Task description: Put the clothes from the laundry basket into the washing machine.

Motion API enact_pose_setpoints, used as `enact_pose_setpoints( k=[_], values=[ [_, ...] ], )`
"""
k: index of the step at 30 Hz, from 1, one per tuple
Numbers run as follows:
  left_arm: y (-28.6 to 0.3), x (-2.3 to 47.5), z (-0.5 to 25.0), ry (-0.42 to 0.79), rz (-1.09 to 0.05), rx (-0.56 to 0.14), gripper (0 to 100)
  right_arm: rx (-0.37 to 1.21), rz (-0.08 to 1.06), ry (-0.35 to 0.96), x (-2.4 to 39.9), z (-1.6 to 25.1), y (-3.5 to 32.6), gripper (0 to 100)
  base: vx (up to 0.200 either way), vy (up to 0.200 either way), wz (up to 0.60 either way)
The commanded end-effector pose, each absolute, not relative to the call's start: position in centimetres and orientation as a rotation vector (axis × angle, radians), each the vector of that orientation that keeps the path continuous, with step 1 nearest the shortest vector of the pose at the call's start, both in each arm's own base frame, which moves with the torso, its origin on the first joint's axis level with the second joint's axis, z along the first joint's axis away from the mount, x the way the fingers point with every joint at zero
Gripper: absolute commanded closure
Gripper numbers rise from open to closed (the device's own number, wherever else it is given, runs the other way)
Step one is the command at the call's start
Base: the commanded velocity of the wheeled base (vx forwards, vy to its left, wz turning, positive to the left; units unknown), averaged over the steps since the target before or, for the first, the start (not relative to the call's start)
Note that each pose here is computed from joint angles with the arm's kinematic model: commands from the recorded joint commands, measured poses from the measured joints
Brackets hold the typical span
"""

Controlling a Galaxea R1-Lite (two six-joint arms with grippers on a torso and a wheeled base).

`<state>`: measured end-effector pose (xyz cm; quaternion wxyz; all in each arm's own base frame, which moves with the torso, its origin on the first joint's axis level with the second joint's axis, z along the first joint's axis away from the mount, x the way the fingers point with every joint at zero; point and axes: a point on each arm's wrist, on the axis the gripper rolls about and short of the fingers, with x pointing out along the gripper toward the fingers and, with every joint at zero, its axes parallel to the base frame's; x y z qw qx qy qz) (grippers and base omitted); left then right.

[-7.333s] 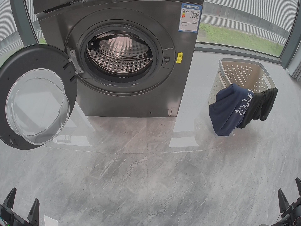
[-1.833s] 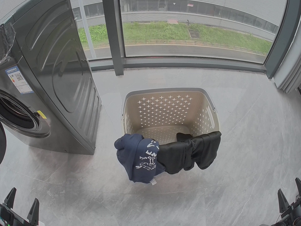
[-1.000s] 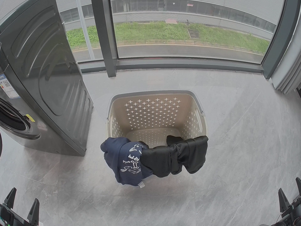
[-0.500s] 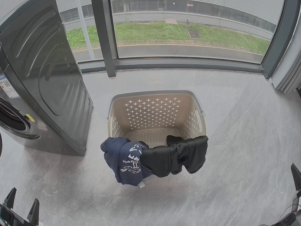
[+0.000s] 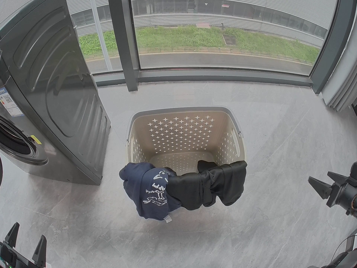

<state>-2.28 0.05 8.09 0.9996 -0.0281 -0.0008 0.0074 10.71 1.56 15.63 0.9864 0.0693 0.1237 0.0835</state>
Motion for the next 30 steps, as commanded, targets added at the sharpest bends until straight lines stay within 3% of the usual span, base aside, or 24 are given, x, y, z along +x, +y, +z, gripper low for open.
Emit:
enact_pose_setpoints(
  k=[1,30],
  values=[
    [0.1,-2.2,7.6,0.01,0.016,-0.057,0,0.133,0.198,0.435,15.7,12.6,3.0,0,0.0,0.0,0.0],
    [0.1,-2.2,7.6,0.012,0.013,-0.057,0,0.161,0.26,0.574,21.4,9.1,9.0,0,0.0,0.0,0.0]
  ],
)
